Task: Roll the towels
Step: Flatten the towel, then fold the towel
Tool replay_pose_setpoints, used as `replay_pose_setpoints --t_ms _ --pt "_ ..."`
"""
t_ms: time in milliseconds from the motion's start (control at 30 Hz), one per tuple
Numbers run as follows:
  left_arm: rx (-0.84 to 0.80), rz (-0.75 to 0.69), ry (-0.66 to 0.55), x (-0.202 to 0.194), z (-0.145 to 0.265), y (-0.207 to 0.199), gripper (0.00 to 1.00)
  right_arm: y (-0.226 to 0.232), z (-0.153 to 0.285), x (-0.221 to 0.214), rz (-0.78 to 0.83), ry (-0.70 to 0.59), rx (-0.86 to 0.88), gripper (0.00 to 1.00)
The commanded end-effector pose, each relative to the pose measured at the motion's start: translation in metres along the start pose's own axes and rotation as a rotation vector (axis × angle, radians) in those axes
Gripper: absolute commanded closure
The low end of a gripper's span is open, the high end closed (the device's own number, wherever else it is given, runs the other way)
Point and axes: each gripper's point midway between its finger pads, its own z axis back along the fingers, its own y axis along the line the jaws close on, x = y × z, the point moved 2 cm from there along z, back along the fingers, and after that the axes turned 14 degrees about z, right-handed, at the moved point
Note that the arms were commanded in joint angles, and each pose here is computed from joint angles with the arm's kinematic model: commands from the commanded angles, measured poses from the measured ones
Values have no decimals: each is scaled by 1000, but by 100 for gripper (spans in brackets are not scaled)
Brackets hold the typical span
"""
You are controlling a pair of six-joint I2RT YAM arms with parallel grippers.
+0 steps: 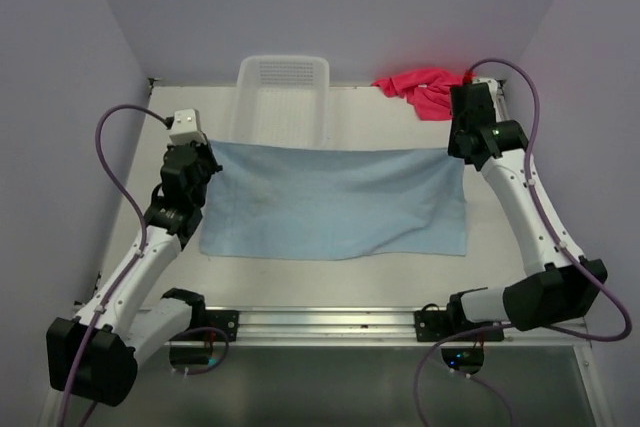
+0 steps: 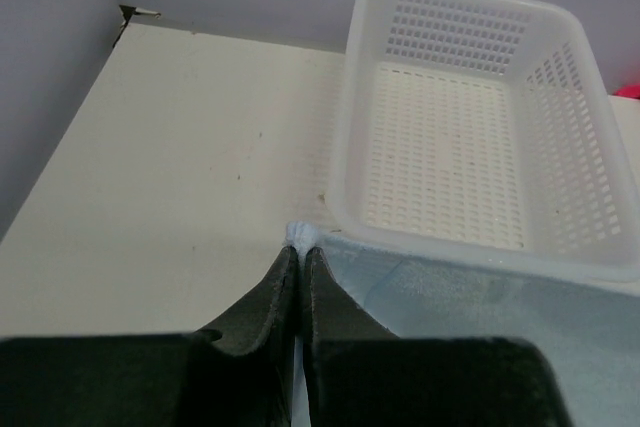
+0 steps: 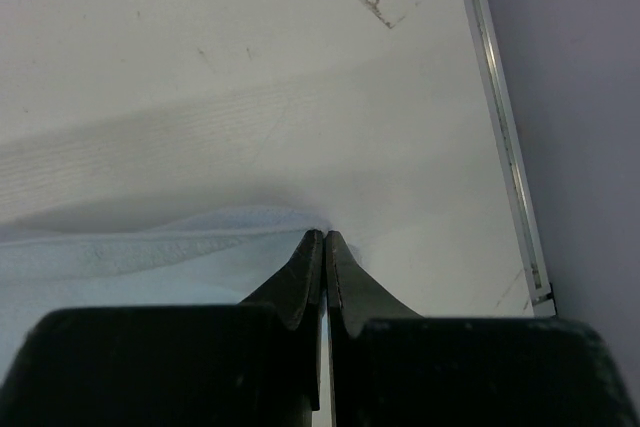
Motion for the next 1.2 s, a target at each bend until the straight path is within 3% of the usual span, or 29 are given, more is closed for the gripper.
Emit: replay_pose_setpoints --t_ms 0,233,500,600,733,900,1167 --pt "-31 57 -117 32 -21 -2 100 -1 -23 32 -27 -77 -52 100" --pt "-61 117 -34 14 -53 16 100 7 -56 35 -12 -50 -35 100" --pt "-163 76 46 -11 -57 10 100 12 -67 24 18 -34 -12 100" --pt "-170 50 28 -16 -49 14 100 14 -67 19 22 -31 3 100" --pt "-201 16 -82 -4 -33 16 100 14 -67 12 22 -28 3 100" --pt "-181 -18 -23 -14 -35 20 100 14 -64 7 20 -18 12 100" --pt "-196 -76 -75 -11 -18 24 100 9 -52 -8 14 -16 10 100"
